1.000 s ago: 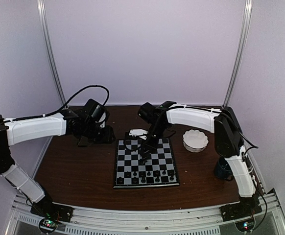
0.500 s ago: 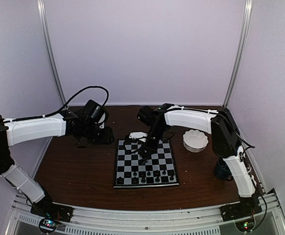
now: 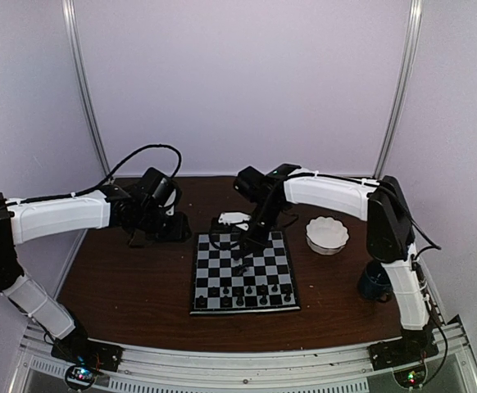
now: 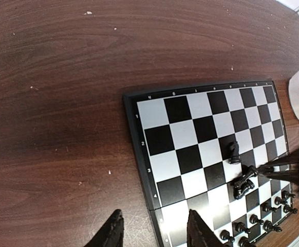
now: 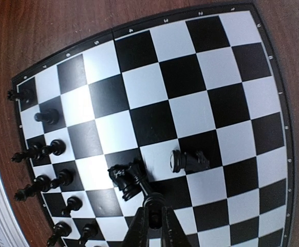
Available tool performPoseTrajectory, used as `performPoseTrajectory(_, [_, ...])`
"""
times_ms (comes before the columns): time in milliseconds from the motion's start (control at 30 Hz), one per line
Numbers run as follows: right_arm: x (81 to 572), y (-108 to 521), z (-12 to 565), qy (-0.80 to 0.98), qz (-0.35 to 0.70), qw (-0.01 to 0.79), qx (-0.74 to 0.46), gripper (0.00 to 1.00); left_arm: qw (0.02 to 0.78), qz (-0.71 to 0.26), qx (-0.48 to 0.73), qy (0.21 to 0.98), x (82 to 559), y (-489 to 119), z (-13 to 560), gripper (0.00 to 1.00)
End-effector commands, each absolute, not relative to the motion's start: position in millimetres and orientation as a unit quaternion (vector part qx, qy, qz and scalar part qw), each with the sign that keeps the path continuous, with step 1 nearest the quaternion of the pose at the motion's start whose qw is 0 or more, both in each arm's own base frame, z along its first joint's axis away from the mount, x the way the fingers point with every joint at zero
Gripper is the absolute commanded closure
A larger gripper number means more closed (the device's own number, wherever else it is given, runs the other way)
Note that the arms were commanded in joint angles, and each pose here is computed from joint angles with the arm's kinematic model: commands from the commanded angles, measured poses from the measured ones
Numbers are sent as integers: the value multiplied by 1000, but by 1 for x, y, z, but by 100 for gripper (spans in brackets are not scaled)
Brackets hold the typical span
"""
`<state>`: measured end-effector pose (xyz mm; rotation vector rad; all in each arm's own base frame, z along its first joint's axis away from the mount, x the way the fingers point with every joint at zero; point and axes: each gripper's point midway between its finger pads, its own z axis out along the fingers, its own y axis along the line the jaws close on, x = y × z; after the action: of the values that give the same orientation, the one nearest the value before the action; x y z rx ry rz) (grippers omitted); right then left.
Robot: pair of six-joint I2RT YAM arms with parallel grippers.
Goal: Set up the chess pieces on the board
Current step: Pick up the pawn from the chessboard, then place the pawn at h7.
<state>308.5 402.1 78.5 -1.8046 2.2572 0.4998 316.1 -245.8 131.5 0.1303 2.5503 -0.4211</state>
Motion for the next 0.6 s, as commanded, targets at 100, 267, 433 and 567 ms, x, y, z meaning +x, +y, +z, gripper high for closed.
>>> performPoseTrajectory(100, [290,411,137,733,163,163,-640,93,295,-146,44,943,325,-224,143,57])
performPoseTrajectory(267, [264,432,143,710,167,151,-667,93,305,-132,51,942,328,-204,153,57])
performPoseTrajectory(433, [236,460,134,683,162,135,-699,92,311,-116,54,942,329,-181,157,56])
performPoseTrajectory(567, [220,479,113,668,150,121,-719,92,319,-115,48,939,327,-168,158,55])
